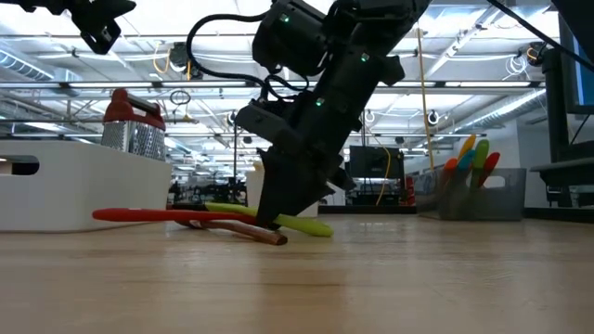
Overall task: Pick & Place Kitchen Items
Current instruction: Put the green serving spoon into the bottom white bin
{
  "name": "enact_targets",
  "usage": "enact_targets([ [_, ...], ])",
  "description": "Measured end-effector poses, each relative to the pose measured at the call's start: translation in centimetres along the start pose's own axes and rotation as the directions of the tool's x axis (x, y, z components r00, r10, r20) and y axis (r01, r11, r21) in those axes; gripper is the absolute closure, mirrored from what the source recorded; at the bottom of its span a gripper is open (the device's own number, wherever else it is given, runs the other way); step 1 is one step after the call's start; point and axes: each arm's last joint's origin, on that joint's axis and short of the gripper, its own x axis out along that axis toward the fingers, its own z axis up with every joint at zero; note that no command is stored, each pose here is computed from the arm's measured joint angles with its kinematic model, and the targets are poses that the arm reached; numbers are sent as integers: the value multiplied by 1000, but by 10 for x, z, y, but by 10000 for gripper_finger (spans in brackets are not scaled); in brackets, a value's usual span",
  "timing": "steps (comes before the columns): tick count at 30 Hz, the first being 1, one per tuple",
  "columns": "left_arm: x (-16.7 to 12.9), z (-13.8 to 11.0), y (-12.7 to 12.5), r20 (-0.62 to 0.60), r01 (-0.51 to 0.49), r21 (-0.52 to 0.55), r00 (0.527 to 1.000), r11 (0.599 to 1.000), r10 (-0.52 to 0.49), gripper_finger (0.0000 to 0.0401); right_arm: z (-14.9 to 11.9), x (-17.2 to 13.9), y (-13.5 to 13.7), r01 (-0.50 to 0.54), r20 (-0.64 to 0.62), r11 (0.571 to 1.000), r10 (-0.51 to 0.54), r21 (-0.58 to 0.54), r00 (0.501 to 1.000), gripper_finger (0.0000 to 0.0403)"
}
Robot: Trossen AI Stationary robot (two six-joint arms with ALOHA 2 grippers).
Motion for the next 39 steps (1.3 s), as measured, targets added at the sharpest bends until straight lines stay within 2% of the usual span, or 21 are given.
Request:
enact_targets([
  [4,0,0,0,0,0,-3,1000,1000,0,187,-5,0,1,17,-25,1000,-17,16,1000,367],
  [10,0,0,0,1,-1,-31,1000,1000,1,187,-4,-5,2,10,-19,998,-8,67,1000,366],
  [23,0,0,0,3,0,-62,1000,998,0,187,12,-51,11,-93,72,993,88,69,993,366],
  [29,0,0,0,3,-1,-65,1000,998,2,187,16,-55,12,-109,104,991,101,74,990,366],
  [34,0,0,0,3,-1,-98,1000,995,2,187,26,-58,17,-199,182,977,183,76,966,366],
  [39,0,0,0,3,-1,-130,1000,992,1,187,41,-63,23,-311,311,947,272,84,911,366],
])
